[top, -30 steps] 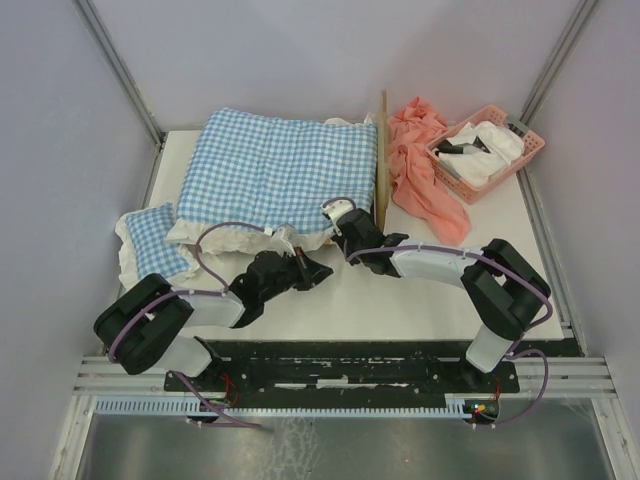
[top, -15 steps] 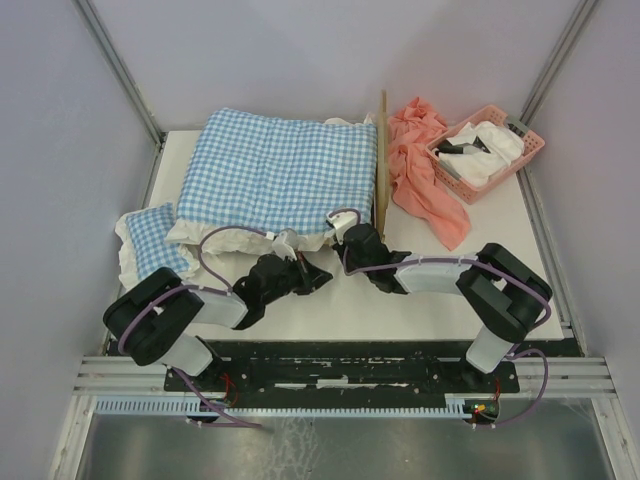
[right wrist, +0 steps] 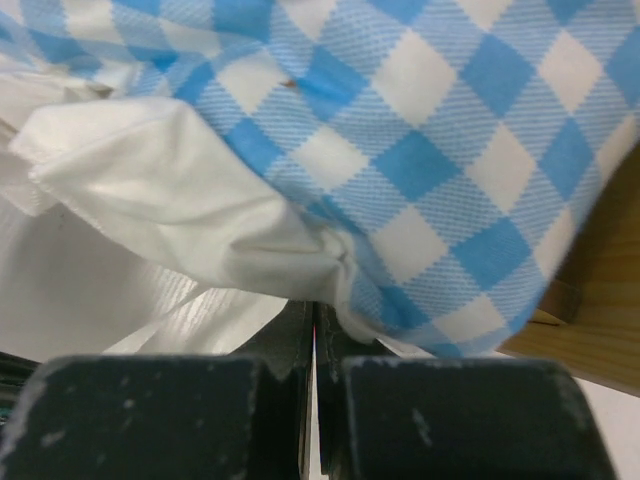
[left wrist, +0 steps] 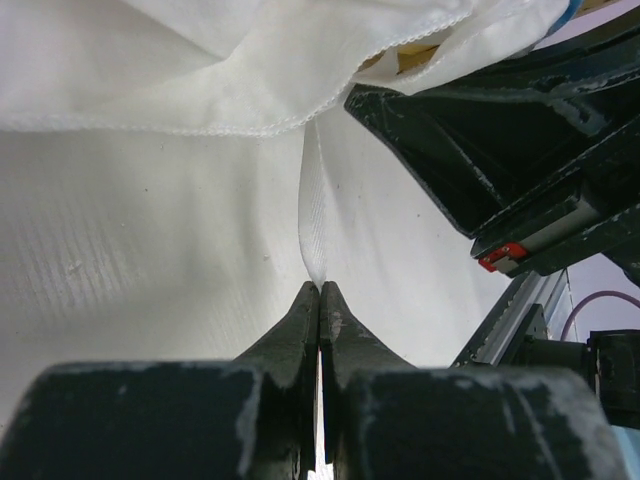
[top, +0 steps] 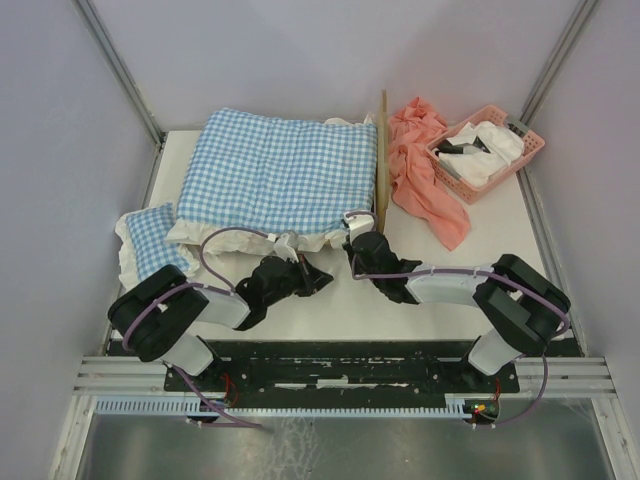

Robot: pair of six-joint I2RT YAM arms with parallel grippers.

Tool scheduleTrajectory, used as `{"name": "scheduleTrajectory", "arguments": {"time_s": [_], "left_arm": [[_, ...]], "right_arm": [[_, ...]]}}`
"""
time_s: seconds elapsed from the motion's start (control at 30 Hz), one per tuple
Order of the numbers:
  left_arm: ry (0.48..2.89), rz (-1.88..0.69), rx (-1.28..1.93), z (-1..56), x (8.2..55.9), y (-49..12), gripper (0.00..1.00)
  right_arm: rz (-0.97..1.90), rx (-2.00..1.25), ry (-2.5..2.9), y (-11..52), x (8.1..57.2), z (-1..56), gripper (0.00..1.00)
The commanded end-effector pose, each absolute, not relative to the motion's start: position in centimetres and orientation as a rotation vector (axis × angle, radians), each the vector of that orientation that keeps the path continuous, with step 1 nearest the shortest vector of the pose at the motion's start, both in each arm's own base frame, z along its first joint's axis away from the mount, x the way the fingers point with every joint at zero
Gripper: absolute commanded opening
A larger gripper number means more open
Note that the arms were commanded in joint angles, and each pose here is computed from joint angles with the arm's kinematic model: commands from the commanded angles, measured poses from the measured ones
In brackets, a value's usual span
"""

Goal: Set up the pet bed
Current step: Tie the ropes to the bed frame.

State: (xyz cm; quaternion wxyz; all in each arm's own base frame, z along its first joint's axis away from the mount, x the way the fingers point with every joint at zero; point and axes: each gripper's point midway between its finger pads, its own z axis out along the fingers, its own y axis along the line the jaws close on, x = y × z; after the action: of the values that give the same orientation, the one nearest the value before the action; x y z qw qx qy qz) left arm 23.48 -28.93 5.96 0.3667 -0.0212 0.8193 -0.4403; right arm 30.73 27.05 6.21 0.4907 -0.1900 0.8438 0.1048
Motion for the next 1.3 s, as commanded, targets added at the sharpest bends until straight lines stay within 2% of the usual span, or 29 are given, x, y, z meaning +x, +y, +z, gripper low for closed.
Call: {"name": "scheduleTrajectory", "arguments": {"time_s": [0.0,0.33,0.53,0.8,1.0,1.27], "left_arm": [[2.072,-1.097,-0.031,6.1,24.2,-29.1,0.03],[2.090,-1.121,-0.027,5.6,24.1,-30.1,0.03],[2.071,-1.111,-0.003,5.9,24.4,-30.3,0.03],[2.010,-0.898,0.105,7.6,25.6,-28.8,0.21],[2.013,-0.820,0.093,7.4,25.4,-28.1,0.26],[1.800,-0.668,0.213,9.8,28.4,-28.8,0.31]], "right_arm": [[0.208,-0.346,2.004,26.2,31.9,8.5,0.02],[0.171,-0.338,1.991,26.6,32.9,9.1,0.02],[0.237,-0.260,2.000,25.9,31.8,8.4,0.02],[0.260,-0.316,1.977,26.3,31.5,8.4,0.02],[0.285,-0.331,1.976,27.0,31.7,8.7,0.02],[0.296,-0.321,1.970,26.9,31.5,8.8,0.02]]}}
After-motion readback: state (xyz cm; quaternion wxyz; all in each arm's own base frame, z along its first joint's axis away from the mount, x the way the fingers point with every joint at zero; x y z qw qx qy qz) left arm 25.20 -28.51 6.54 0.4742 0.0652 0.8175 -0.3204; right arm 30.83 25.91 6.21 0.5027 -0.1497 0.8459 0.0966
